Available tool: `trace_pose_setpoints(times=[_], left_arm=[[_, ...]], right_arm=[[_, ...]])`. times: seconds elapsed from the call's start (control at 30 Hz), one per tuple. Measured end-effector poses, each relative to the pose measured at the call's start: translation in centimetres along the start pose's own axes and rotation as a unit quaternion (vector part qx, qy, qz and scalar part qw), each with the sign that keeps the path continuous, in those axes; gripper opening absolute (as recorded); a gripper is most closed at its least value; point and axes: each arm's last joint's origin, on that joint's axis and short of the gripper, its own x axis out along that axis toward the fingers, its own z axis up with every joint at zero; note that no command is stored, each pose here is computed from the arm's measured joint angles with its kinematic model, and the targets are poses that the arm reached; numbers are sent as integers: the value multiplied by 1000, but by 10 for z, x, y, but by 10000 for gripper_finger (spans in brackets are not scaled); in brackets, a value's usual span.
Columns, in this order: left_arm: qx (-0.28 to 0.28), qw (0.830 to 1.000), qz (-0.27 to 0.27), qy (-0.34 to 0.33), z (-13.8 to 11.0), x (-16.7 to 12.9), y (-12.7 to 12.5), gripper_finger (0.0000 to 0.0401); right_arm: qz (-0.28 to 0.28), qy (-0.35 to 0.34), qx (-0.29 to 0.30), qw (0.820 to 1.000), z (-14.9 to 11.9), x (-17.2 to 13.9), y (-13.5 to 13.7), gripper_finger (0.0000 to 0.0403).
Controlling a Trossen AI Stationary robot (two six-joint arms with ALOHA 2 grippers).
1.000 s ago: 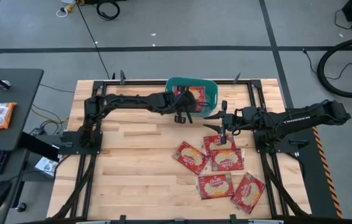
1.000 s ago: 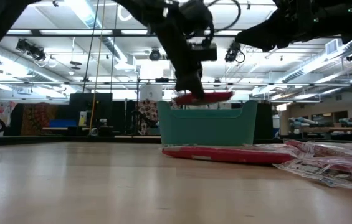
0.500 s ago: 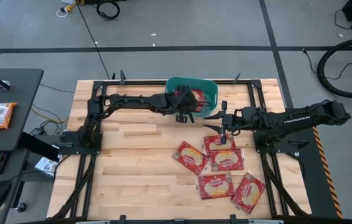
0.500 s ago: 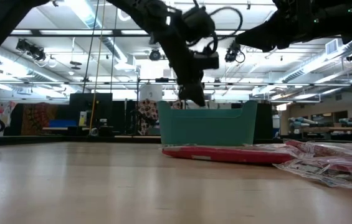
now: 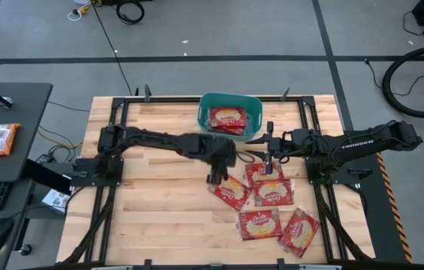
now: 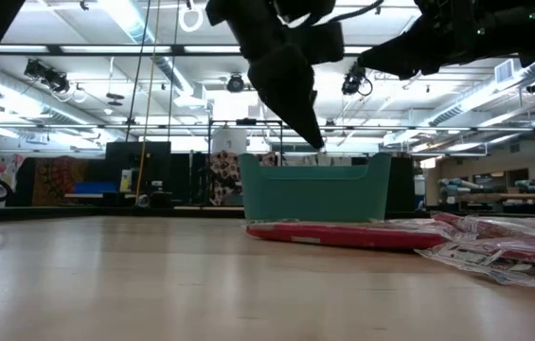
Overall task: Sort popcorn bags into baskets
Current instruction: Put the red popcorn bag into the blue bin
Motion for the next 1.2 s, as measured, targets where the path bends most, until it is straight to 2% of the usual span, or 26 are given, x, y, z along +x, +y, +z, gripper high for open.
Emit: trace_pose_setpoints(times=[0.17,0.37,0.53,0.7,0.93,1.07,1.2], left_arm=[[-14,999,-30,0,3,23,-31,169],[8,999,-47,-10,3,54,-65,169],[2,997,-61,37,-8,67,-83,169],[-41,991,-28,126,-24,65,-82,169],[-94,963,35,251,-47,57,-78,169],[-112,960,52,253,-48,51,-76,169],[-129,965,73,218,-39,36,-77,169]], right_arm=[[0,-2,3,1000,0,0,0,132],[0,-2,6,1000,0,0,0,132],[0,-2,5,1000,0,0,0,132],[0,-1,5,1000,0,0,0,132],[0,-2,5,1000,0,0,0,132],[0,-2,5,1000,0,0,0,132],[0,-2,5,1000,0,0,0,132]])
